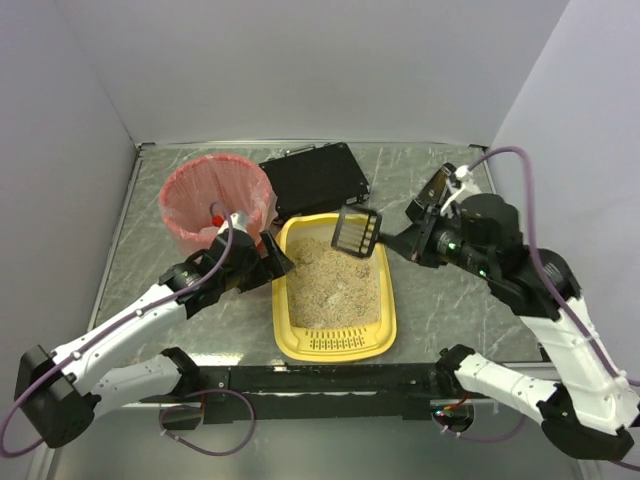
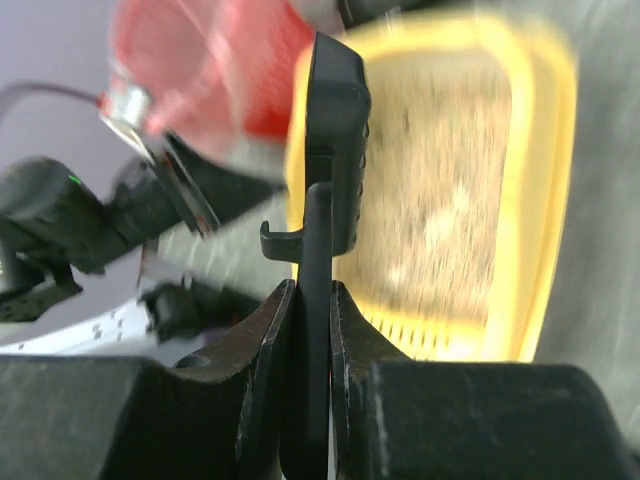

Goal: Clean the litter box

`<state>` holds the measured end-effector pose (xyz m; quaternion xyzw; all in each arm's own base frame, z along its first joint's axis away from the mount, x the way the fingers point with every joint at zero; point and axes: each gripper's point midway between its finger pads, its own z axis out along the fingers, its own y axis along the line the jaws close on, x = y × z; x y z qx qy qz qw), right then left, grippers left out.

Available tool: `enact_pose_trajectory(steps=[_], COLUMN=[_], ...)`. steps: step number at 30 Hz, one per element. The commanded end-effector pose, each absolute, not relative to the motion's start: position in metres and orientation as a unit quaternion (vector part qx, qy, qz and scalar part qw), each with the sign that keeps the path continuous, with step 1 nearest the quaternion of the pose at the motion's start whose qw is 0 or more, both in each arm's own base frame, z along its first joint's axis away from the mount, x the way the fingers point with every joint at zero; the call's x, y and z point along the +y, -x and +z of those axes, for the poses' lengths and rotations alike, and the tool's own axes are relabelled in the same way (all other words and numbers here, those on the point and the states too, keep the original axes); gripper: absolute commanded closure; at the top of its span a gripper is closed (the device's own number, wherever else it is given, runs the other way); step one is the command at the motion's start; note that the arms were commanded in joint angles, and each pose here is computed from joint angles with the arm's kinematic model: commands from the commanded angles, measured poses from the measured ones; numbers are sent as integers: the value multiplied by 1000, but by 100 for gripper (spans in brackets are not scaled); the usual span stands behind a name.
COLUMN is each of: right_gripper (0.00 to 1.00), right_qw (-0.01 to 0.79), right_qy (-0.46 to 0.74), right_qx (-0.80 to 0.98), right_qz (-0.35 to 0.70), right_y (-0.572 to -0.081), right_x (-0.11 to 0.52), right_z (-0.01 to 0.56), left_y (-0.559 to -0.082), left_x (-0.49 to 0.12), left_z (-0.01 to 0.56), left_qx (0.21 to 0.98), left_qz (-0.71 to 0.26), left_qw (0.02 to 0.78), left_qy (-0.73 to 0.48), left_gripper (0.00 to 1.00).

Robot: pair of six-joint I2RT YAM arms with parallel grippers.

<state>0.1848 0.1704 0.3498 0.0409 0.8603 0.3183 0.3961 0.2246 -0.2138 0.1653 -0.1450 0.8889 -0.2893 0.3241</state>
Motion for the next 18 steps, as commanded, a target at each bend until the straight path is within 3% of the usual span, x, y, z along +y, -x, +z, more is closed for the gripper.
enact_pose_trajectory(steps=[1, 7, 12, 18], right_gripper=[100, 100, 100, 100], right_qw=[168, 90, 116, 103], right_qy=[-130, -191, -258, -296], right_qx=[923, 934, 938, 927], right_qz=[320, 287, 198, 207], right_y=[-158, -185, -215, -227], right_x=[195, 221, 207, 223], right_z=[269, 221, 195, 166], left_y=[-239, -245, -246, -246], left_x=[-231, -227, -228, -232], left_z=[197, 191, 194, 187], left_qx=[861, 868, 866, 870], left_qz=[-336, -311, -314, -315], left_qw=[361, 366, 368, 357], left_qy=[124, 129, 128, 132], left_gripper=[3, 3, 3, 3])
